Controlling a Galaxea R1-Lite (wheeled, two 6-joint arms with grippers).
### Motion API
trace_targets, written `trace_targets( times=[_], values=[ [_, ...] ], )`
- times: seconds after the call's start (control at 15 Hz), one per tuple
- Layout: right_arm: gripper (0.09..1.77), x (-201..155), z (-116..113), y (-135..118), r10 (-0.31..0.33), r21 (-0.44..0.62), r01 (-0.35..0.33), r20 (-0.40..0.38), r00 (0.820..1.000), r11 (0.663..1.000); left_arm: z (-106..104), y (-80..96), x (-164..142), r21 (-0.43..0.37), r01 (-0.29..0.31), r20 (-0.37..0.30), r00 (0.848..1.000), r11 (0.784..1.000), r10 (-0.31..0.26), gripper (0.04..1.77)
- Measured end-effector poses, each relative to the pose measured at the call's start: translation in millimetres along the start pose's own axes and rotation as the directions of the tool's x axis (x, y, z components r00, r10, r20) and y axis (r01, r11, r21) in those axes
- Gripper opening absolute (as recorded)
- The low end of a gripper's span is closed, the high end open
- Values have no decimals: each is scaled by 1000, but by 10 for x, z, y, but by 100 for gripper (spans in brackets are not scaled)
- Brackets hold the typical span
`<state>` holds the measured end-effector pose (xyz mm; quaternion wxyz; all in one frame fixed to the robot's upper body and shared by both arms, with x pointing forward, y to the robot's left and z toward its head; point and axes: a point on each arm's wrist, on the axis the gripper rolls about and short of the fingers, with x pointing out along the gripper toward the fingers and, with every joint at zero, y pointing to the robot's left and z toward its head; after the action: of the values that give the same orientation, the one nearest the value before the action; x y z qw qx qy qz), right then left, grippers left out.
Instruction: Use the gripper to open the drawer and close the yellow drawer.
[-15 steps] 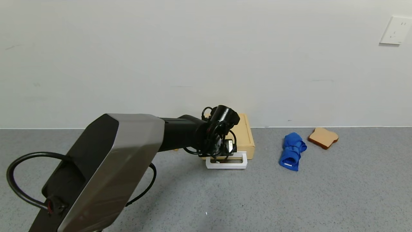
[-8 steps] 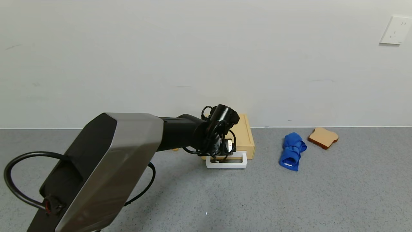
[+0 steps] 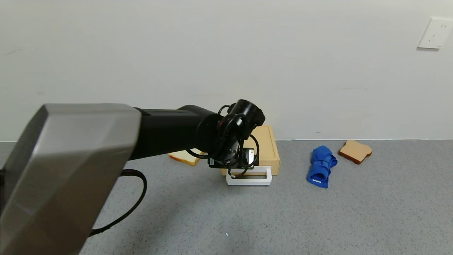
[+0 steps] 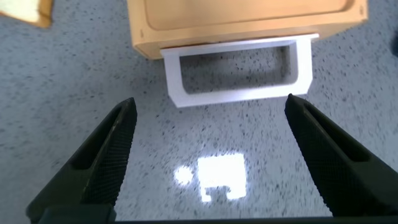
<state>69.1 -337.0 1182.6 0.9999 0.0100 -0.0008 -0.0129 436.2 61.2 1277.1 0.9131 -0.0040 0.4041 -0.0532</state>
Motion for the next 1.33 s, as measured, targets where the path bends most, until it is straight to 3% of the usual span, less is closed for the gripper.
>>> trace_targets(
  times=[0.4,0.6,0.73,0.93,1.13,1.33],
  values=[
    [173,0,0,0,0,0,0,0,1000,1000,-42,359,-791,81,31,34,999,996,-34,172],
    [173,0,0,0,0,0,0,0,1000,1000,-110,593,-1217,120,80,74,993,990,-89,172],
    [173,0,0,0,0,0,0,0,1000,1000,-174,807,-1497,165,142,110,981,976,-162,172],
    [173,0,0,0,0,0,0,0,1000,1000,-318,1211,-1857,225,205,197,948,952,-251,172],
    [173,0,0,0,0,0,0,0,1000,1000,-534,1608,-2159,223,218,271,923,950,-275,172],
    [173,0,0,0,0,0,0,0,1000,1000,-817,1920,-2439,185,187,346,907,965,-242,172]
  ],
)
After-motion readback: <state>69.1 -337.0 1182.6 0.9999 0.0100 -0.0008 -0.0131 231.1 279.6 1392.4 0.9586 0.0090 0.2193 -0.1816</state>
